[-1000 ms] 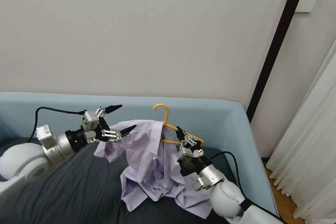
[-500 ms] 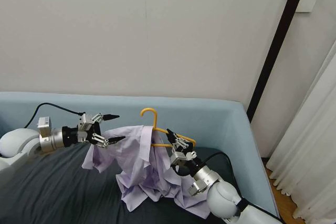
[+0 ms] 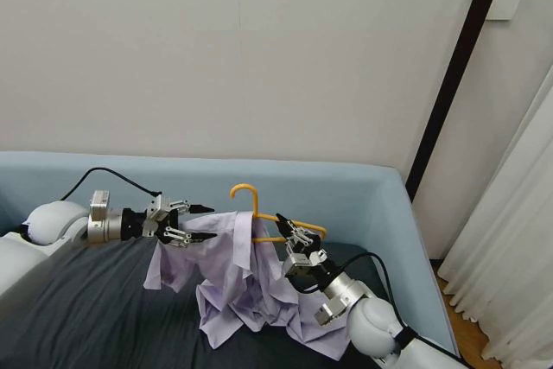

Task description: Pick up the clothes from the sofa and hang them on the clothes hanger.

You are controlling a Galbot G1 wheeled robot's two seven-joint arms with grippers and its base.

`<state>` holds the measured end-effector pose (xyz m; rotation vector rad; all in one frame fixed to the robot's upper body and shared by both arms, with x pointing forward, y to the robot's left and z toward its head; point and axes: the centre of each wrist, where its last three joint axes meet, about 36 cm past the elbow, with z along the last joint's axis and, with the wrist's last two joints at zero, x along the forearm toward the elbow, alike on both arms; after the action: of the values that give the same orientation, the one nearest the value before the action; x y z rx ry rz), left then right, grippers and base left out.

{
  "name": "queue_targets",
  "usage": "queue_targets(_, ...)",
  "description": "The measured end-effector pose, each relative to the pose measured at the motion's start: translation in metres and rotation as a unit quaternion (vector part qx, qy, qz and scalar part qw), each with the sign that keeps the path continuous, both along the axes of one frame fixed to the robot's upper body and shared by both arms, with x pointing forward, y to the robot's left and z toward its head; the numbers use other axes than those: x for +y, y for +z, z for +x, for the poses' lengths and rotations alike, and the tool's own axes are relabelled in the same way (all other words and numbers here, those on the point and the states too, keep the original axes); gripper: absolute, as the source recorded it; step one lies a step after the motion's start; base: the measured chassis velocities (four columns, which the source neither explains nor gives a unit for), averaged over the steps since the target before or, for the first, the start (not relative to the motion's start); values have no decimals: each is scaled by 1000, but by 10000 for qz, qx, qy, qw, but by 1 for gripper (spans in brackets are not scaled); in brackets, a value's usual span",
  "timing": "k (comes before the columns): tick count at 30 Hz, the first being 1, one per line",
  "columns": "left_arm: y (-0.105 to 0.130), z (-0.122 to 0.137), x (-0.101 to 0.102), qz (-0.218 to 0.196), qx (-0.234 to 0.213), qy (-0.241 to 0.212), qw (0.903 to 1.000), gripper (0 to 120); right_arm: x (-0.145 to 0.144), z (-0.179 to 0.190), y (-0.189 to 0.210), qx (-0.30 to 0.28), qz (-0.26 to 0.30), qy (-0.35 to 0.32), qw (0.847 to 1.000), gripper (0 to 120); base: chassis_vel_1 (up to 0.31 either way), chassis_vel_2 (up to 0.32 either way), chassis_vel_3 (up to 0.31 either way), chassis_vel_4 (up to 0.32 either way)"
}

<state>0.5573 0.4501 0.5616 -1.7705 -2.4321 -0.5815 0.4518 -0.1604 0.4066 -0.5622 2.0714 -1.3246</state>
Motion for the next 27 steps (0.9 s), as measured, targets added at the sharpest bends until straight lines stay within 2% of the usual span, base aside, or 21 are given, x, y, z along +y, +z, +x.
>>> queue_targets(3,-5,3,-5,-11,5,-20,10000,39,0,-2,-2,-11,-2,26,10000,5,0,0,0,0)
queue_targets(4,-5,3,-5,-11,5,-20,10000,39,0,-2,-2,-11,-2,26,10000,5,0,0,0,0)
queue_targets(7,-9,6,-8,-22,39,-70,10000,26,2,-1,-1,-30,43,33,10000,5,0,0,0,0)
queue_targets(9,-10,8,-8,-18,57,-104,9999,22,2,-1,-1,-44,57,33,10000,5,0,0,0,0)
queue_targets(12,-11,13,-9,-4,132,-225,9997,7,0,3,3,-116,89,40,9999,5,0,0,0,0)
queue_targets(25,-13,19,-4,-80,236,-301,9992,7,4,9,8,-184,291,24,9994,5,0,0,0,0)
queue_targets(27,-15,19,-3,-88,266,-300,9992,7,5,8,8,-138,423,24,9990,10,0,0,0,0)
